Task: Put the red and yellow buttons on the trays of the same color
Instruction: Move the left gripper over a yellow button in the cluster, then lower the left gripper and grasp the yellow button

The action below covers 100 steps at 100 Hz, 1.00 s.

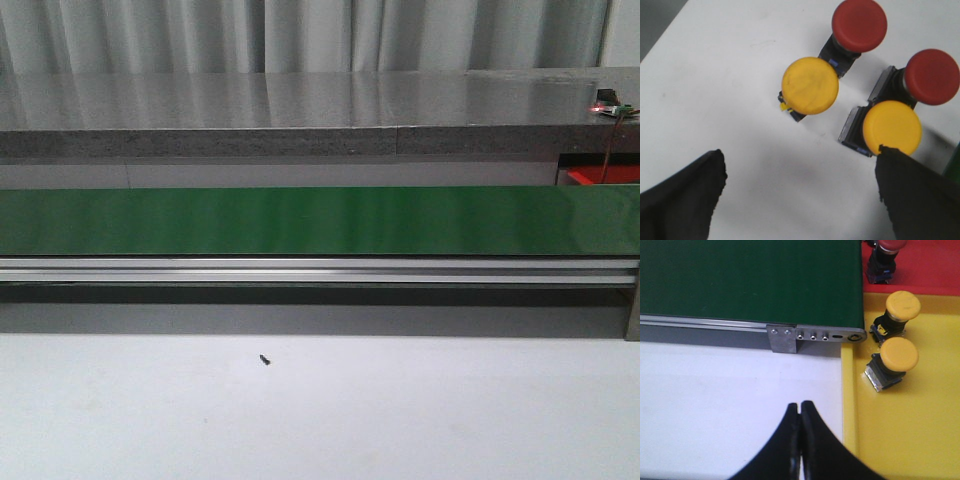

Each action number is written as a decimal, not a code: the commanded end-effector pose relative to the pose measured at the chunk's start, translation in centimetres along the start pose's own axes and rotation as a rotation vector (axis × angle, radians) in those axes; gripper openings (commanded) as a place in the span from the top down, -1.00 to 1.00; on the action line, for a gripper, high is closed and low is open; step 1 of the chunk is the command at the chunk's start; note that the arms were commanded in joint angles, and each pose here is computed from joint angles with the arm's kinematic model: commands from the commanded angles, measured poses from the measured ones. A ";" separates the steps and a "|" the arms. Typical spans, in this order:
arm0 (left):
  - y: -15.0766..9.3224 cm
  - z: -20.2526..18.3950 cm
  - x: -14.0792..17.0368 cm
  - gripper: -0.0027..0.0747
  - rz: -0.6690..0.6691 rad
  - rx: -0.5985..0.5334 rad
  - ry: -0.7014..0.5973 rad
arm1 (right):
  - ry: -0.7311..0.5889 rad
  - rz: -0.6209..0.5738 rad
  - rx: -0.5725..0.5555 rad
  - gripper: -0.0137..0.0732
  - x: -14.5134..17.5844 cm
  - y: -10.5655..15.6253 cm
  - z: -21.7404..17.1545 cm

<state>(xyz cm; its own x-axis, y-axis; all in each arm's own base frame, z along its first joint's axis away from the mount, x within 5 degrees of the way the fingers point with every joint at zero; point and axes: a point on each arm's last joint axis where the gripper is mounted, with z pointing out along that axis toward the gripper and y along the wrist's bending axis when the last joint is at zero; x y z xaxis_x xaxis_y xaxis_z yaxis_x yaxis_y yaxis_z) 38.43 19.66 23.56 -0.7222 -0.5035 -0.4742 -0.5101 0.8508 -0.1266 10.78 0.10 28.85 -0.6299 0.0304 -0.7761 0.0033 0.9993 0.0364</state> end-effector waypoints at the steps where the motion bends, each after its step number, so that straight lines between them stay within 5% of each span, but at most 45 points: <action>1: -0.5 -2.4 -2.1 -0.55 -0.029 0.033 -0.171 | -0.090 -0.005 -0.001 0.84 -1.3 0.1 -0.5; 100: 0.2 4.0 -2.4 -0.53 -0.080 0.036 -0.238 | -0.090 -0.005 -0.001 0.84 -1.3 0.1 -0.5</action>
<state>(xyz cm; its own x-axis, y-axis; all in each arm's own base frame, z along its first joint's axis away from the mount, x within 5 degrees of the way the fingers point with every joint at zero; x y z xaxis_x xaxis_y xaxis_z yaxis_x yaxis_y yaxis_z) 41.45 21.23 17.78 -0.6370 -0.5410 -0.5491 -0.5448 0.8199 -0.1758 10.78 0.10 28.85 -0.6299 0.0304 -0.7761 0.0033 0.9993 0.0364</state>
